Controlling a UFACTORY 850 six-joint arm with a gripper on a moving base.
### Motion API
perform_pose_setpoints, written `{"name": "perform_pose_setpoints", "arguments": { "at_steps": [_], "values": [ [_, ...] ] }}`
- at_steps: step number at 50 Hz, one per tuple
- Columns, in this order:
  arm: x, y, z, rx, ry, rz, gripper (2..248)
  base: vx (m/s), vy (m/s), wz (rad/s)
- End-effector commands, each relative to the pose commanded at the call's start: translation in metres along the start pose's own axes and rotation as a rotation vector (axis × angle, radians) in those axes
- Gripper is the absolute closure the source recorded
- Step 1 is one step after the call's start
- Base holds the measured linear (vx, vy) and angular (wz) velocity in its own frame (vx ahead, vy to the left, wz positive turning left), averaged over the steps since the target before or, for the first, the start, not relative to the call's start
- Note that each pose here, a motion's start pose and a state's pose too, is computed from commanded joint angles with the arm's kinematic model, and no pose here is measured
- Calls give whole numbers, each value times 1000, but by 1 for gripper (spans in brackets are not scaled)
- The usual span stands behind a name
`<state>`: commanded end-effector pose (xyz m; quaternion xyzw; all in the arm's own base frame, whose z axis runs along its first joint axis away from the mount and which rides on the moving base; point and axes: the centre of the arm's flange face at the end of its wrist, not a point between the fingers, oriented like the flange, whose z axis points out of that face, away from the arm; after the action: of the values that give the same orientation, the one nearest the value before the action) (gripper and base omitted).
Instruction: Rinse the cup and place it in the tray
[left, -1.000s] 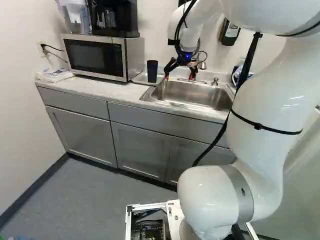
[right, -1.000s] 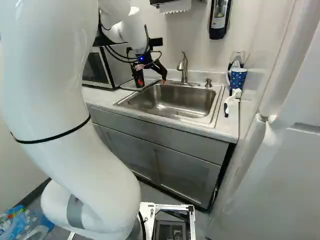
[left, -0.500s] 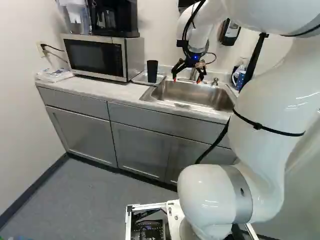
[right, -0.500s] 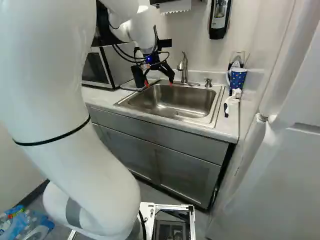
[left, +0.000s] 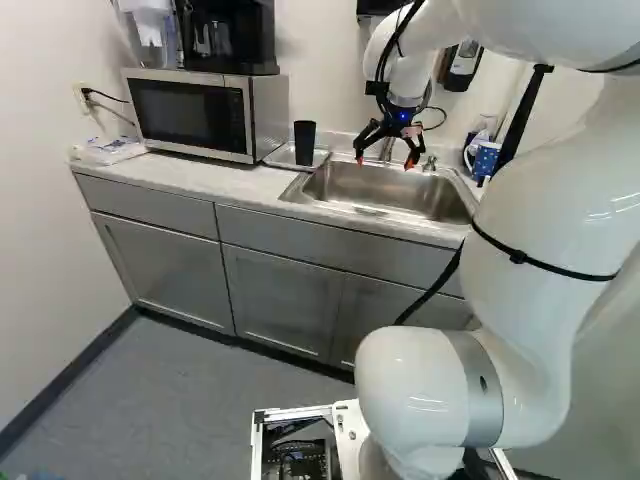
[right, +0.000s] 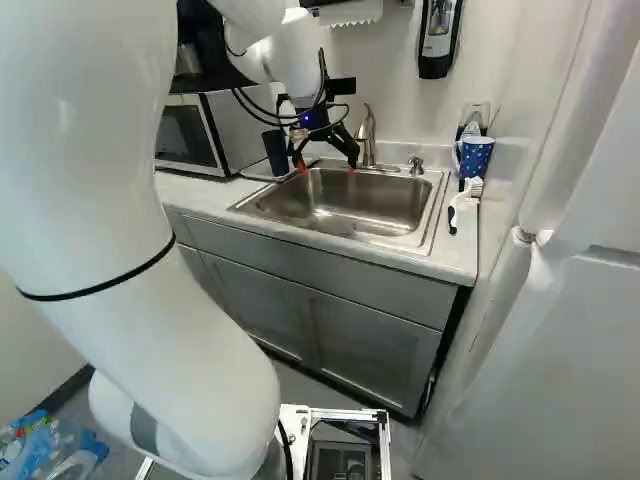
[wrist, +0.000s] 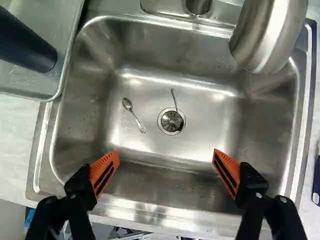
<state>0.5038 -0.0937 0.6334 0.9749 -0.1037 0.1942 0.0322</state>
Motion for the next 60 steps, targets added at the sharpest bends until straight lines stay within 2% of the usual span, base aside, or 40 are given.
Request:
{"name": "perform_pose_setpoints", "arguments": {
  "at_steps": [60],
  "values": [
    [0, 0, 0, 0, 0, 0, 3, -4, 2, -6]
  ]
}}
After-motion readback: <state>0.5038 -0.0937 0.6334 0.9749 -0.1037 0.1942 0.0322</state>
